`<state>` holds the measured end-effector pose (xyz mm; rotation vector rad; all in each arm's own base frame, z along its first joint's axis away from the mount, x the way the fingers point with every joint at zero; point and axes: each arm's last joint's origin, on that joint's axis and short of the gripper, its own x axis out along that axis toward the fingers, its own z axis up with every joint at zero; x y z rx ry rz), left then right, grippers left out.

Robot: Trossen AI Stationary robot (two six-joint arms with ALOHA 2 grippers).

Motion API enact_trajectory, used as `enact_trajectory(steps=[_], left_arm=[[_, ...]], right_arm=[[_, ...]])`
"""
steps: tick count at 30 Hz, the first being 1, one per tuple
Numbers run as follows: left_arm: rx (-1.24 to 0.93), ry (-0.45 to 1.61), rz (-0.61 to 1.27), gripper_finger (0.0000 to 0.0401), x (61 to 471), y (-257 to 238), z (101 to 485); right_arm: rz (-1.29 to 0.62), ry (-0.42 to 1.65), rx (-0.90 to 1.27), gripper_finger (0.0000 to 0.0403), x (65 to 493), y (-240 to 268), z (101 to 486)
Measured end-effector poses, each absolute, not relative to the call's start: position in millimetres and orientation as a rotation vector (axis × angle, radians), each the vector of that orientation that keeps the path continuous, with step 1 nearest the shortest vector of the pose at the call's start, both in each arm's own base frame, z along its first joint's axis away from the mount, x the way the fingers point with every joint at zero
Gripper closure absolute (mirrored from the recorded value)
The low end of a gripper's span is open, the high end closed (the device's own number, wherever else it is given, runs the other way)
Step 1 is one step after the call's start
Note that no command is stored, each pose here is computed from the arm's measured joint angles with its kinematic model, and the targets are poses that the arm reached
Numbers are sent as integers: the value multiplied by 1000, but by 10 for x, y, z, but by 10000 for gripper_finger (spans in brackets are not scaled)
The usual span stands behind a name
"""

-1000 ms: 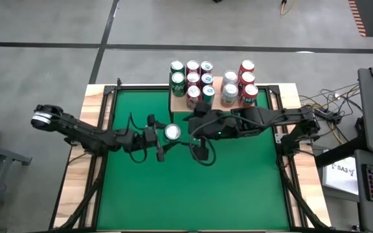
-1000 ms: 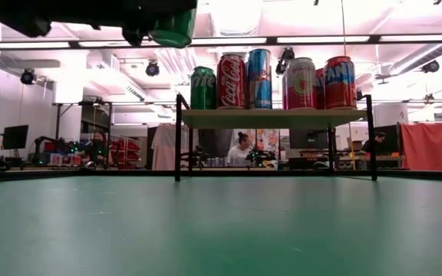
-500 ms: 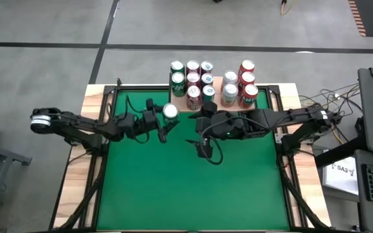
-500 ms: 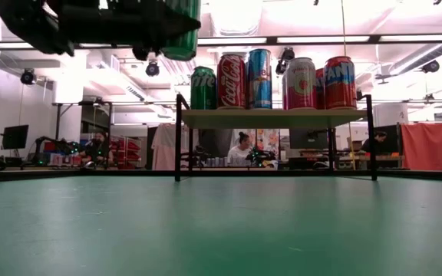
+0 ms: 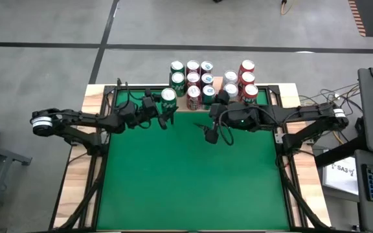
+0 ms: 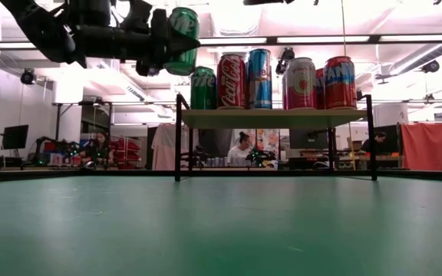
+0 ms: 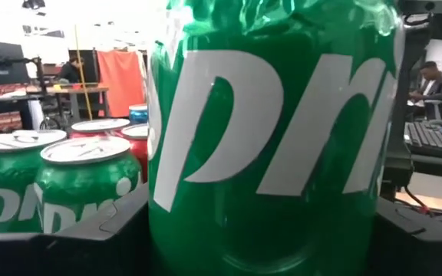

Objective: Place canned beverage on shelf
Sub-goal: Put the green soda can aligned with the green soda can on the shelf

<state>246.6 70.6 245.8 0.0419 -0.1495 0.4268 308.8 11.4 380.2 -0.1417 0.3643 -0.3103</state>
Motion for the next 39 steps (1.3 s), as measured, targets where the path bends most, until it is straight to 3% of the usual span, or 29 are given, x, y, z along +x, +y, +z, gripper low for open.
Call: enact_trajectory(steps=[14, 30, 39], left_arm=[[-9, -108, 423, 120, 2611, 742, 2223], [17, -107, 466, 118, 2724, 796, 2207], [46, -150, 416, 116, 2751, 689, 2267]], right_arm=[[-293, 269, -131, 19, 3047, 130, 3459], [-295, 269, -138, 19, 3043, 129, 3428], [-313, 79, -169, 19, 3079, 96, 3490]])
